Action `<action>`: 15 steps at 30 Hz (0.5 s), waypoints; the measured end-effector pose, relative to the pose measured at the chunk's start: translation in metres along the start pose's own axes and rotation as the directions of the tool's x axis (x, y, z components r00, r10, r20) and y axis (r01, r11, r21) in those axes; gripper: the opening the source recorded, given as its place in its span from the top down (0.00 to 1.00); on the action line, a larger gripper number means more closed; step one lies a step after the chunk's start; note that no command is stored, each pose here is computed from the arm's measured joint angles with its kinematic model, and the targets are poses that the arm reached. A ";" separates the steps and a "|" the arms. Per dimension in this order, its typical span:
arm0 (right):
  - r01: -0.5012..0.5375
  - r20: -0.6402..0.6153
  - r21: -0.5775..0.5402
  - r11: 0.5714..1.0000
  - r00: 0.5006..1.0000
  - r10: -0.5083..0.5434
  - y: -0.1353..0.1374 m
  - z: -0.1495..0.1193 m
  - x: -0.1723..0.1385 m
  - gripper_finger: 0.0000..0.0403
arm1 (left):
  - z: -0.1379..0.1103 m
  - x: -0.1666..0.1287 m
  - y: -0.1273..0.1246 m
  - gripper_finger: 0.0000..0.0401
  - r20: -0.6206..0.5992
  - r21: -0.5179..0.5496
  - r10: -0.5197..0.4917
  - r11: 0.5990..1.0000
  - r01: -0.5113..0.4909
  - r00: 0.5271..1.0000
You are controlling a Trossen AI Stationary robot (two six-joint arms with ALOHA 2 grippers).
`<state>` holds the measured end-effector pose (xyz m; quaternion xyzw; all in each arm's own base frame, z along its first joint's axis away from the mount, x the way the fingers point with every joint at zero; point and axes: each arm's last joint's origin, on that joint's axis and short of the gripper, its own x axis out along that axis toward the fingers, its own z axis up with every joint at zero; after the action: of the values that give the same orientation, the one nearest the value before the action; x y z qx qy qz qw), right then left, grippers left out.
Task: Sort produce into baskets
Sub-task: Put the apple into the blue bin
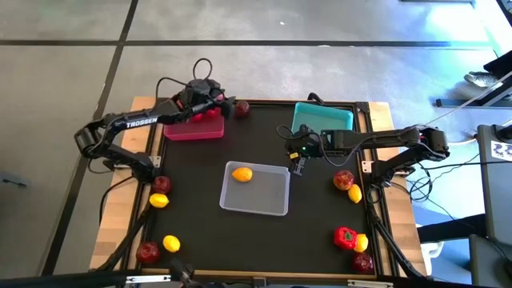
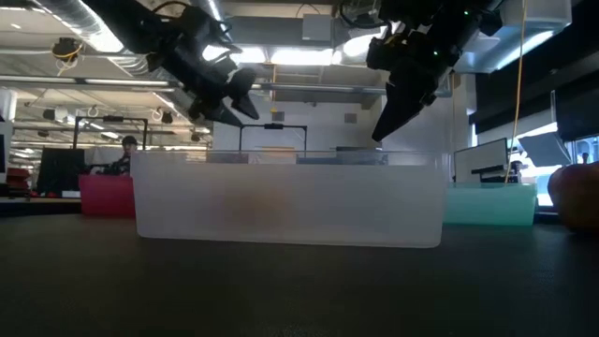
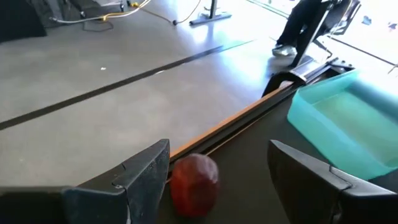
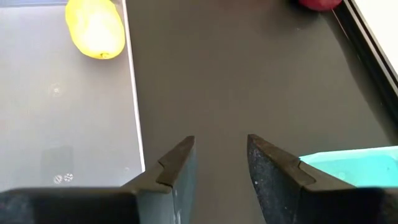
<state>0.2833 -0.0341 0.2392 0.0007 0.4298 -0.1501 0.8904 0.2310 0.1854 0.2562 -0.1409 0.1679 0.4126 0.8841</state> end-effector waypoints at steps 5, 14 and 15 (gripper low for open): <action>-0.001 0.008 -0.007 1.000 1.000 0.001 0.000 0.001 0.000 0.64 | 0.007 0.010 -0.006 0.34 -0.005 0.028 -0.009 1.000 0.009 1.000; -0.001 0.018 -0.005 1.000 1.000 0.001 0.000 0.002 0.000 0.64 | 0.006 0.053 -0.016 0.34 -0.132 0.060 0.004 0.998 0.004 0.991; -0.001 0.018 -0.005 1.000 1.000 0.001 0.000 0.002 0.000 0.64 | 0.005 0.059 -0.017 0.34 -0.161 0.069 0.011 0.998 0.000 0.987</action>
<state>0.2846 -0.0342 0.2403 -0.0027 0.4222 -0.1486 0.8942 0.2802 0.2171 0.2378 -0.1428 0.2535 0.3962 0.8708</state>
